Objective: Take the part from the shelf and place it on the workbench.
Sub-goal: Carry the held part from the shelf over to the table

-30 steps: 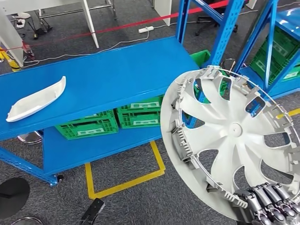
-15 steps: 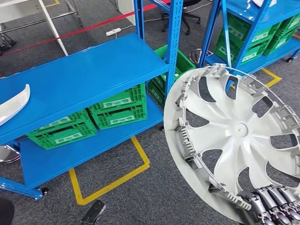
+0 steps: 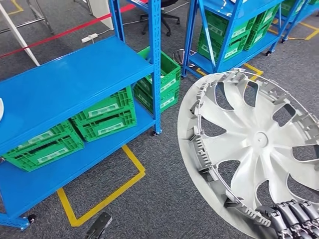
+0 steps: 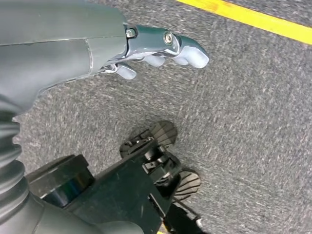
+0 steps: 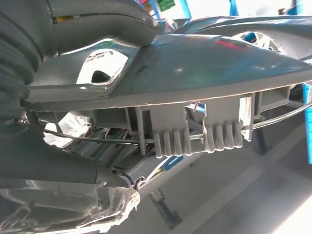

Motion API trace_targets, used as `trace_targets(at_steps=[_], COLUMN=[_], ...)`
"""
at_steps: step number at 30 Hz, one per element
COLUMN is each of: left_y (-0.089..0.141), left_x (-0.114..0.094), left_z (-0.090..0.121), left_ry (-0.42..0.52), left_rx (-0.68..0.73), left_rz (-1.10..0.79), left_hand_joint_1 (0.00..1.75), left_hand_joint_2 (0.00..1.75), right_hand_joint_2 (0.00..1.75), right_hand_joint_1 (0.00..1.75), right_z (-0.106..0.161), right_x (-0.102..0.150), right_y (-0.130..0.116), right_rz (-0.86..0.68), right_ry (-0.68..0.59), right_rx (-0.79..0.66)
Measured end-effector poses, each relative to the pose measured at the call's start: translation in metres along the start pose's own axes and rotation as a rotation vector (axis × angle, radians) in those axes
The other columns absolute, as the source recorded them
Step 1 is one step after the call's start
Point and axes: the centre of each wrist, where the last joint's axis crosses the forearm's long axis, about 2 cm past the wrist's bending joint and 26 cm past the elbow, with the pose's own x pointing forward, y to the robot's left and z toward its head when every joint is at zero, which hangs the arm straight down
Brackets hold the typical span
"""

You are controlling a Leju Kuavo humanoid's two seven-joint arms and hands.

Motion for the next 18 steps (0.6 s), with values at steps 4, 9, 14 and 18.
trace_targets(at_steps=[4,9,14,18], left_y=[0.0013,0.0030,0.0054,0.0082], left_x=[0.0023,0.0055,0.0058,0.0061], left_z=[-0.0014,-0.0032,-0.0038,-0.0044], left_ry=[0.006,0.006,0.006,0.004], left_rx=[-0.002,-0.001,0.000,0.005], left_rz=[-0.016,-0.033,-0.044,-0.053], left_hand_joint_1=[0.00,0.00,0.00,0.00], left_hand_joint_2=[1.75,1.75,1.75,1.75], right_hand_joint_2=[1.75,1.75,1.75,1.75], right_hand_joint_1=[1.75,1.75,1.75,1.75], right_z=[0.0011,0.0001,0.0007,0.0001], right_x=[0.0003,0.0018,0.0031,0.0037], right_y=[-0.0039,-0.0067,-0.0076,-0.0078], right_rz=[0.015,0.025,0.023,0.014], right_ry=[0.015,0.030,0.042,0.054], right_rx=[0.012,0.015,0.020,0.012])
